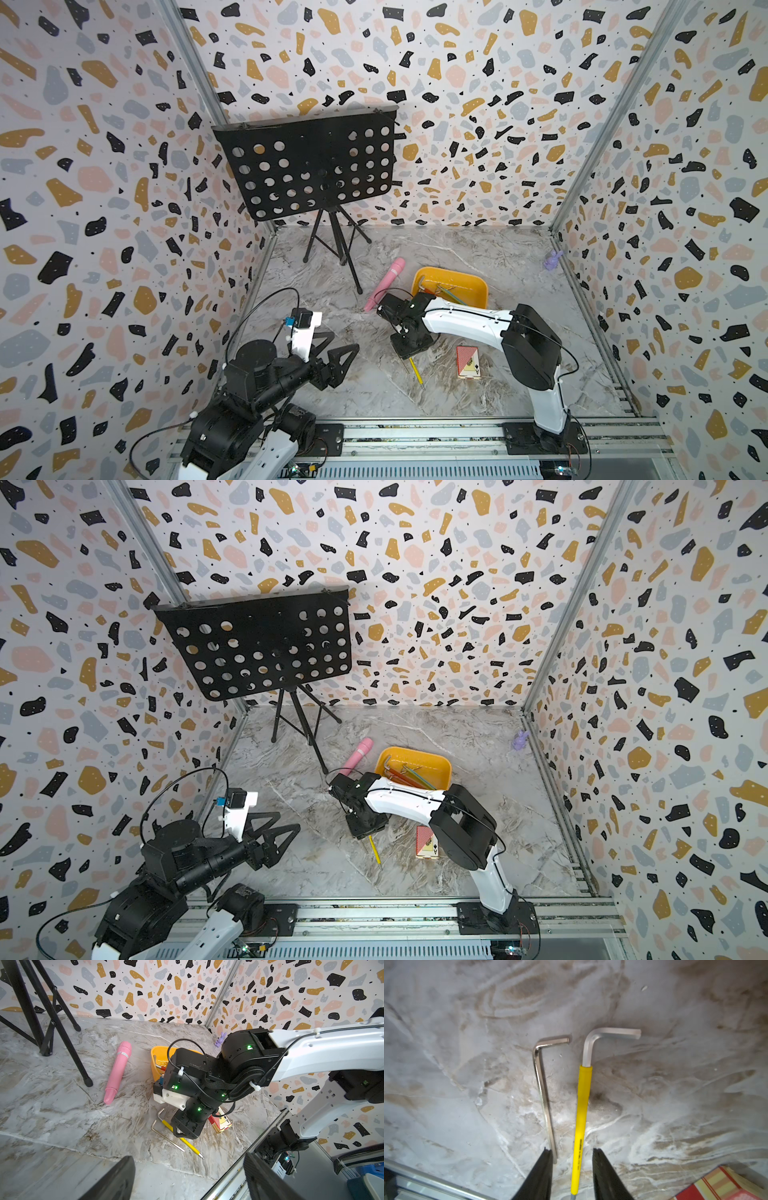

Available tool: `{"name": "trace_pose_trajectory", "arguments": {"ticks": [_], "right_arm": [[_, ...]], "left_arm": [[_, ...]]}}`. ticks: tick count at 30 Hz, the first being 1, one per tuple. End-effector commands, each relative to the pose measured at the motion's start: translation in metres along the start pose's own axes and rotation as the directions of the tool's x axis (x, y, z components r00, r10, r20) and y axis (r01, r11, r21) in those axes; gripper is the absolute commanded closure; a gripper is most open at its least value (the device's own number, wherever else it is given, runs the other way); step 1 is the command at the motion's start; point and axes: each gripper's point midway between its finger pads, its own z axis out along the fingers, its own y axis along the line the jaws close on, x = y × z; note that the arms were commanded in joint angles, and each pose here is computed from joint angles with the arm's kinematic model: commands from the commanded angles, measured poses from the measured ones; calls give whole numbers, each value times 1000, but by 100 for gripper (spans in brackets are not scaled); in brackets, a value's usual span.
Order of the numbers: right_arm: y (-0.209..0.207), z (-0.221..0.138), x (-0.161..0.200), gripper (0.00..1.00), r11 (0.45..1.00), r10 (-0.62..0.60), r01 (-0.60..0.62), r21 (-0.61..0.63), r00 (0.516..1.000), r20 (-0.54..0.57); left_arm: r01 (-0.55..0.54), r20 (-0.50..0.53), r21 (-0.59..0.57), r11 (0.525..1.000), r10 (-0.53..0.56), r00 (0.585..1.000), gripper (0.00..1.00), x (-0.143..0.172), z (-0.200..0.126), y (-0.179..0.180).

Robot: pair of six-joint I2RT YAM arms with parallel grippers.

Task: Put the hex key on the desktop into the storage box
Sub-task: Pick up the Allen key from the center of the board.

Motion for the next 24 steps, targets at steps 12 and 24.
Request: {"name": "trace_pose_trajectory", "arguments": {"ticks": [12, 24], "right_arm": [[-10, 27, 4, 71, 997, -1, 5, 78, 999, -51], [-17, 28, 5, 97, 994, 20, -15, 110, 999, -41]], "left_arm": [[-7, 33, -2, 1000, 7, 999, 14, -6, 1, 1], [-7, 33, -1, 1000, 7, 999, 14, -6, 1, 1]]}}
